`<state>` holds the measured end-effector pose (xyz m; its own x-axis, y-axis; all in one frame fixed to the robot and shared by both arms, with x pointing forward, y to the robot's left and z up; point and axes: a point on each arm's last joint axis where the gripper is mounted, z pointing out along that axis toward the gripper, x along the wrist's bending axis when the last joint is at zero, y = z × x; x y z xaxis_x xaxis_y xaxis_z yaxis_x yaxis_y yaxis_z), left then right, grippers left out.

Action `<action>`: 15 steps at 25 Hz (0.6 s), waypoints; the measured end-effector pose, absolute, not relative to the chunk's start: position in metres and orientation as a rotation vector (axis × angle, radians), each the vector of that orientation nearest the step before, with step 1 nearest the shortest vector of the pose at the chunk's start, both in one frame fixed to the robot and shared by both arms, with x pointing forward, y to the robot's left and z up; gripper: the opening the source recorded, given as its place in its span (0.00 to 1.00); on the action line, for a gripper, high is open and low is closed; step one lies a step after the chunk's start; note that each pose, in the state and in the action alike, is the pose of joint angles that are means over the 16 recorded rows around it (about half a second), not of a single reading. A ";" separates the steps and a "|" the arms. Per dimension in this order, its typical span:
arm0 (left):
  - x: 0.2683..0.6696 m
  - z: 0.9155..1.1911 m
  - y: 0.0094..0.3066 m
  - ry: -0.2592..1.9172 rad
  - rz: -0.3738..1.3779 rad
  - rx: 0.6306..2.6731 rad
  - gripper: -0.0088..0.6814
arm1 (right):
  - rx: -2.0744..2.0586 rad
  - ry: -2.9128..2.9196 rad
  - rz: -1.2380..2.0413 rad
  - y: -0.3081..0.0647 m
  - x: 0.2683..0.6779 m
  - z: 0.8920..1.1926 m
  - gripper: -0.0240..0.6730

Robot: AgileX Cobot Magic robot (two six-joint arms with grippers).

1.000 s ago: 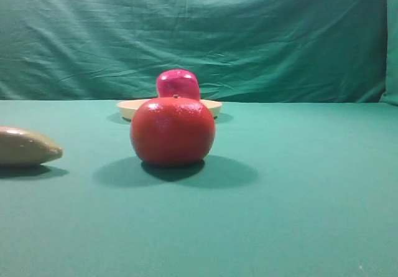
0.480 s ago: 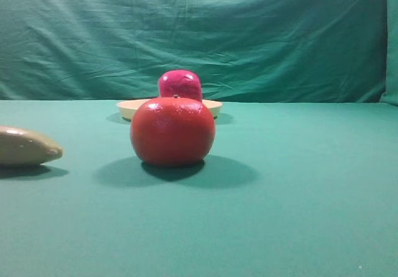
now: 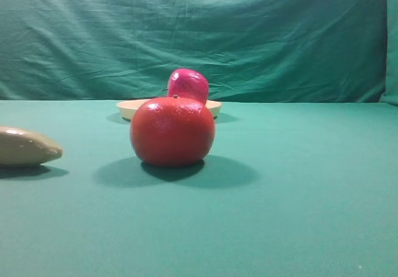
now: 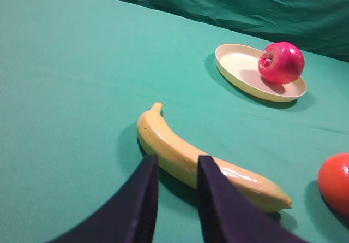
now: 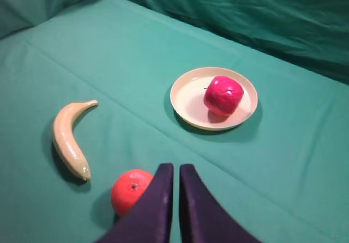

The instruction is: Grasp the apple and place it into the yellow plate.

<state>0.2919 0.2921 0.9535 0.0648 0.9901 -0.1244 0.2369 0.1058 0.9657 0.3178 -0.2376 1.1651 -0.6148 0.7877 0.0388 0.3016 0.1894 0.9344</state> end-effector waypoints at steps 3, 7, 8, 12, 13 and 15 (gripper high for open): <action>0.292 0.953 0.292 1.371 0.944 1.326 0.24 | 1.024 1.995 1.428 -0.243 0.310 1.166 0.03; 0.292 0.953 0.292 1.371 0.944 1.326 0.24 | 1.061 1.961 1.421 -0.249 0.305 1.166 0.03; 0.292 0.953 0.292 1.371 0.944 1.326 0.24 | 1.075 1.949 1.417 -0.251 0.305 1.167 0.03; 0.292 0.953 0.292 1.371 0.944 1.326 0.24 | 1.145 1.886 1.390 -0.258 0.304 1.165 0.03; 0.292 0.953 0.292 1.371 0.944 1.326 0.24 | 1.164 1.865 1.382 -0.260 0.303 1.164 0.03; 0.292 0.953 0.292 1.371 0.944 1.326 0.24 | 1.202 1.818 1.367 -0.264 0.302 1.161 0.03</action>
